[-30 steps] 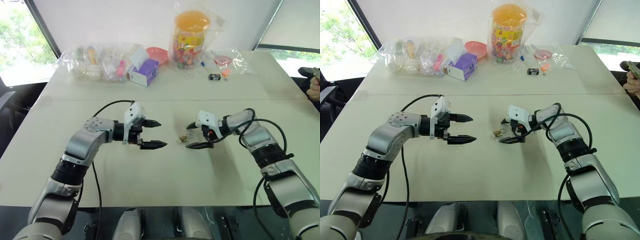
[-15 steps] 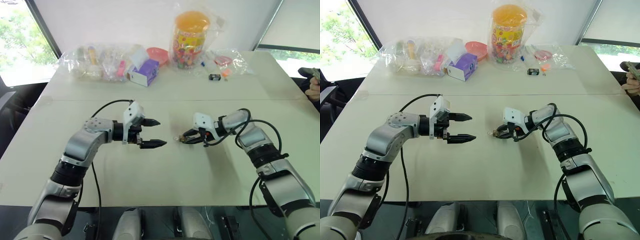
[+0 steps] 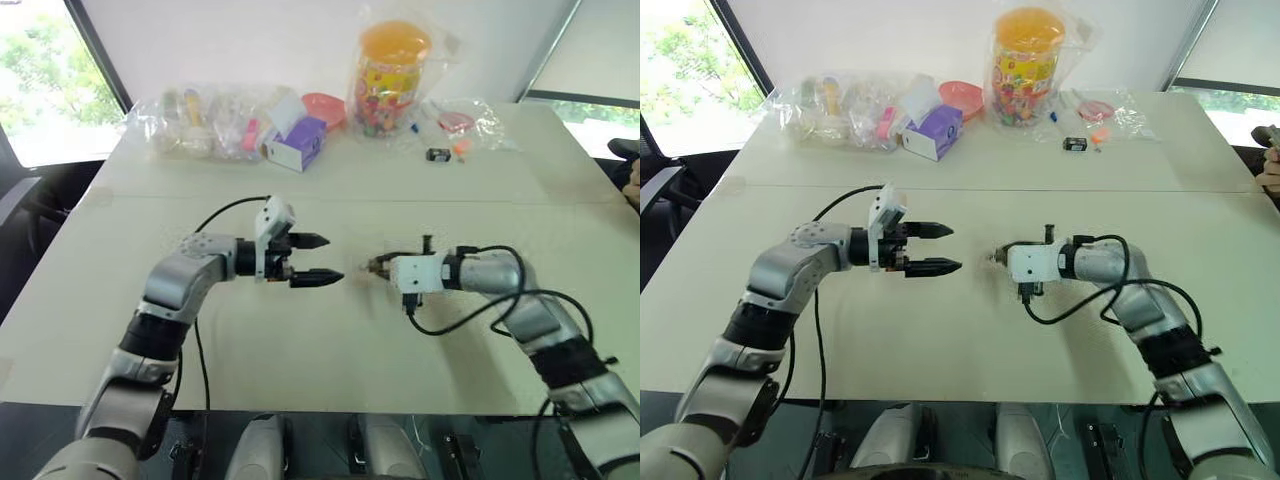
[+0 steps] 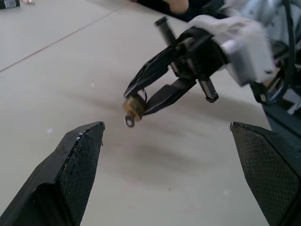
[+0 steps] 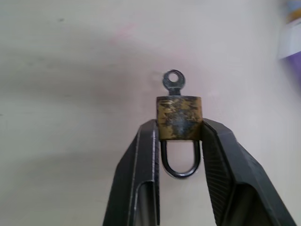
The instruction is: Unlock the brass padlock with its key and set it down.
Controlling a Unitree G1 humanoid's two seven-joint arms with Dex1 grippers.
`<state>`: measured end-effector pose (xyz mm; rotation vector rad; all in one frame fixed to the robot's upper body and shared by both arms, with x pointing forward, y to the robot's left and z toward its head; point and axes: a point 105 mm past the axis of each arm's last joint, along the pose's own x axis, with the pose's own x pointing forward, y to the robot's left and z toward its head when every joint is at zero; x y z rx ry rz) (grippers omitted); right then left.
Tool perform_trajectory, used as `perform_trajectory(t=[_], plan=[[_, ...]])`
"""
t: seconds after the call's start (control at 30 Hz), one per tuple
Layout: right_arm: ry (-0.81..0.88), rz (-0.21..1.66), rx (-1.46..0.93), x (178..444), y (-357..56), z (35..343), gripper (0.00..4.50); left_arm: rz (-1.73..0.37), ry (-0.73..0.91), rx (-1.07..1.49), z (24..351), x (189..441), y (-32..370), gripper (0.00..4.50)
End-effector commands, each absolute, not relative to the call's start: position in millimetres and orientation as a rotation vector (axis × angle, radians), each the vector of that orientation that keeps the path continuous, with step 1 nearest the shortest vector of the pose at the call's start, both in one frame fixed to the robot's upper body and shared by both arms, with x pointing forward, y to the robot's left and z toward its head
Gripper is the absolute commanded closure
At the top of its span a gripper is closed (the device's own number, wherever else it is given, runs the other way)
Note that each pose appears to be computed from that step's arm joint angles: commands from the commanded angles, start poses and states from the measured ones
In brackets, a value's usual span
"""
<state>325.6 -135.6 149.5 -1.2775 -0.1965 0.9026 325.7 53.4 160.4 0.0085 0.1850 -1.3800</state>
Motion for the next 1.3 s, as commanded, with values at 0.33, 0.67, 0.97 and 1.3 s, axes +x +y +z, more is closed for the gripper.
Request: perform_trajectory(t=[0.33, 0.67, 0.97, 1.3], plan=[[-0.341, 0.83, -1.368, 298, -120, 181, 3.84, -1.466, 0.119, -0.051, 186, 332, 41, 0.27], [-0.372, 0.836, -1.382, 297, -113, 191, 3.84, -1.453, 0.126, -0.03, 176, 333, 30, 1.79], [-0.38, 0.833, -1.38, 297, -111, 193, 3.84, -1.444, 0.121, -0.04, 175, 337, 28, 1.79], [-0.373, 0.835, -1.381, 295, -111, 193, 3.84, -1.447, 0.096, -0.043, 178, 340, 26, 4.45]])
